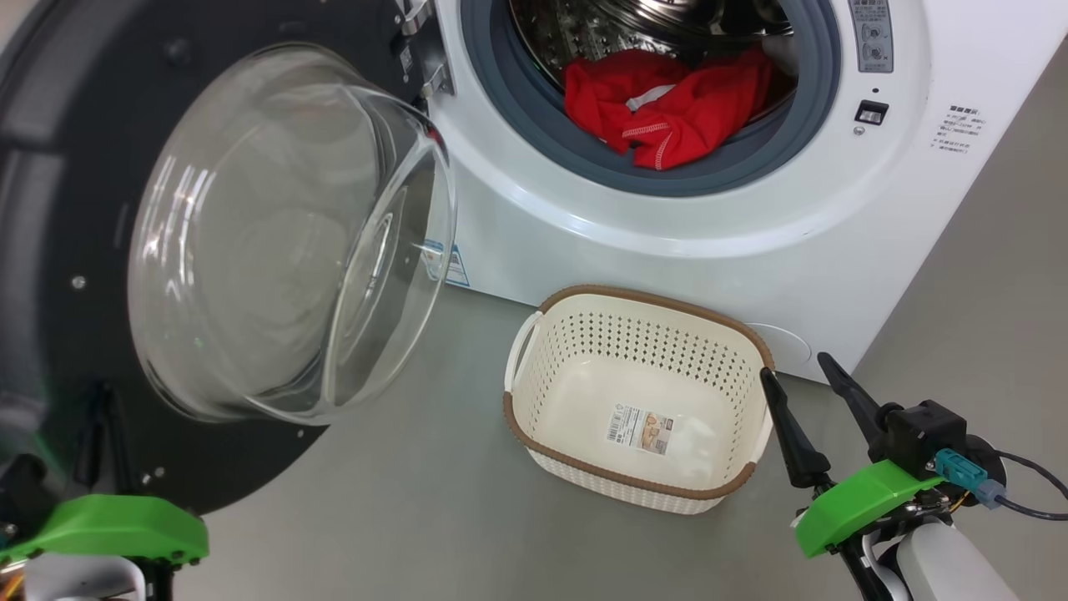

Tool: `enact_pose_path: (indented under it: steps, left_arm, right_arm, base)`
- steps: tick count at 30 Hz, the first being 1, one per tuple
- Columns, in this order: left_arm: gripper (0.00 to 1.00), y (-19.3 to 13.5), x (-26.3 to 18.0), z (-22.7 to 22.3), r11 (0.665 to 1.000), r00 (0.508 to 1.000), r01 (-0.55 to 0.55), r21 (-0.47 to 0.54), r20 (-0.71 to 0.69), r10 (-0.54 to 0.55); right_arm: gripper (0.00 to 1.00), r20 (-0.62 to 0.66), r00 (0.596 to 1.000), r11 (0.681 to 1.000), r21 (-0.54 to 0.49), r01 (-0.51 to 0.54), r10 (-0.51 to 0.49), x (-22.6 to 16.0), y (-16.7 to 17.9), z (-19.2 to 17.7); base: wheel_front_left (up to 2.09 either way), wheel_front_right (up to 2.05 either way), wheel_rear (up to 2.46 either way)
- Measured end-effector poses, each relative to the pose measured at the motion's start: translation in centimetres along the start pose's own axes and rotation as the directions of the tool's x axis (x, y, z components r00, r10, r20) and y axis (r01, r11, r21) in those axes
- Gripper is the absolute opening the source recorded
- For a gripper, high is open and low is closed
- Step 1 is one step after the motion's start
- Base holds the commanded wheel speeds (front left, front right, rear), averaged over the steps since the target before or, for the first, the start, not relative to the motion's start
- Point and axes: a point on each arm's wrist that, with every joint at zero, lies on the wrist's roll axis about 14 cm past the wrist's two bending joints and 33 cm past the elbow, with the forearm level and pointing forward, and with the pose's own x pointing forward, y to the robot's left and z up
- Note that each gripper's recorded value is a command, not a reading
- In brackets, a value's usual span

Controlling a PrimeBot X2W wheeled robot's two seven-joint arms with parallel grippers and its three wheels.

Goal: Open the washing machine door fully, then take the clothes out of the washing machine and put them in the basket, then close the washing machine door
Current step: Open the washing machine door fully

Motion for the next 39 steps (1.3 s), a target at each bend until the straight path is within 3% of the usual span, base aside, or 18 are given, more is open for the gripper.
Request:
enact_pose_path:
  steps: [10, 39]
  left_arm:
    - [0.00, 3.4, 1.0, -0.1, 0.996, 0.997, -0.080, 0.029, 0.016, 0.079]
    - [0.00, 5.9, 6.4, 0.4, 0.993, 0.995, -0.093, 0.077, -0.022, 0.095]
  right_arm:
    - [1.00, 0.000, 1.000, 1.000, -0.011, 0.002, -0.002, -0.1, -0.3, 0.1]
    - [1.00, -0.013, 1.000, 0.999, -0.042, 0.015, -0.016, -0.4, -1.8, -0.1]
  base:
    - [0.00, 0.00, 0.00]
    - [0.00, 0.00, 0.00]
